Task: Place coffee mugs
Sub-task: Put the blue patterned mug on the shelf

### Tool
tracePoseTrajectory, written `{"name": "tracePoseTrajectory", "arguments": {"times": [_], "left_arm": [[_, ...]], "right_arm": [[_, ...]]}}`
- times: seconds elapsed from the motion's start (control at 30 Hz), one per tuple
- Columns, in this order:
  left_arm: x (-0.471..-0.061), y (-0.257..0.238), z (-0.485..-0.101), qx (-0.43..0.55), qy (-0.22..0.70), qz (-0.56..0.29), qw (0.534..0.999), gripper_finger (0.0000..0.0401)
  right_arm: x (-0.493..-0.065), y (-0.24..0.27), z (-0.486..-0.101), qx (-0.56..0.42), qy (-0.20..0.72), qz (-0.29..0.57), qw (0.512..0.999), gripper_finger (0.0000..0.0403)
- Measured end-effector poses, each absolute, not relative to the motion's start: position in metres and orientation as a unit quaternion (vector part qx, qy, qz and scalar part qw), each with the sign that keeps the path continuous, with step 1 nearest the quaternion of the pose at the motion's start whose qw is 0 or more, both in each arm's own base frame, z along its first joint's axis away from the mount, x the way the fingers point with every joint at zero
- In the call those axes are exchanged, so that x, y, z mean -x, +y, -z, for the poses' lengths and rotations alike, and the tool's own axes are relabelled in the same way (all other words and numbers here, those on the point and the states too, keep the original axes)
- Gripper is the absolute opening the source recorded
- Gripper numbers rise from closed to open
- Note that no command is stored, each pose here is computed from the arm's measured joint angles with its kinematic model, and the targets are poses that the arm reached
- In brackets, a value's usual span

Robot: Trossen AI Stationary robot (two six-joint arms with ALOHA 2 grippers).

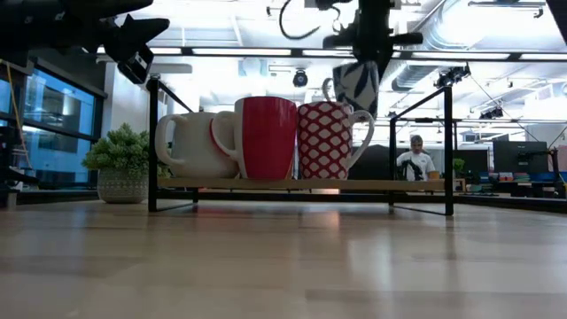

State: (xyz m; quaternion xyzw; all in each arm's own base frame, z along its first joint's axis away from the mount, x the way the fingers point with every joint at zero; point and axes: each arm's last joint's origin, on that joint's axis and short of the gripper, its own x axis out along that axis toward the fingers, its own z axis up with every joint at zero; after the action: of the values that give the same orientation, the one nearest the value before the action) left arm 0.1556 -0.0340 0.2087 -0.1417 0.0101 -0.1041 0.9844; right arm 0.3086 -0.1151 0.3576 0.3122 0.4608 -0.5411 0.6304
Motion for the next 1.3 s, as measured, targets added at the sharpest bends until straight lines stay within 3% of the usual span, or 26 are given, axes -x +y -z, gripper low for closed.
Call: {"name": "tracePoseTrajectory", "arguments": {"times": [0.53,0.93,1.3], "left_arm": [[-0.155,-0.035,-0.209,0.141,0.013,0.117,0.983,0.0129],[-0.155,-0.035,-0.209,0.141,0.013,0.117,0.983,0.0129],[-0.155,-0.035,-0.208,0.125,0.012,0.117,0.985,0.0129]], "right_arm": [[-0.303,-0.119,-0.362,-0.29,0.435,0.571,0.633,0.0],[-0.299,-0.122,-0.322,-0.279,0.491,0.585,0.582,0.0],[-0.306,-0.11,-0.288,-0.288,0.524,0.554,0.58,0.0]]}}
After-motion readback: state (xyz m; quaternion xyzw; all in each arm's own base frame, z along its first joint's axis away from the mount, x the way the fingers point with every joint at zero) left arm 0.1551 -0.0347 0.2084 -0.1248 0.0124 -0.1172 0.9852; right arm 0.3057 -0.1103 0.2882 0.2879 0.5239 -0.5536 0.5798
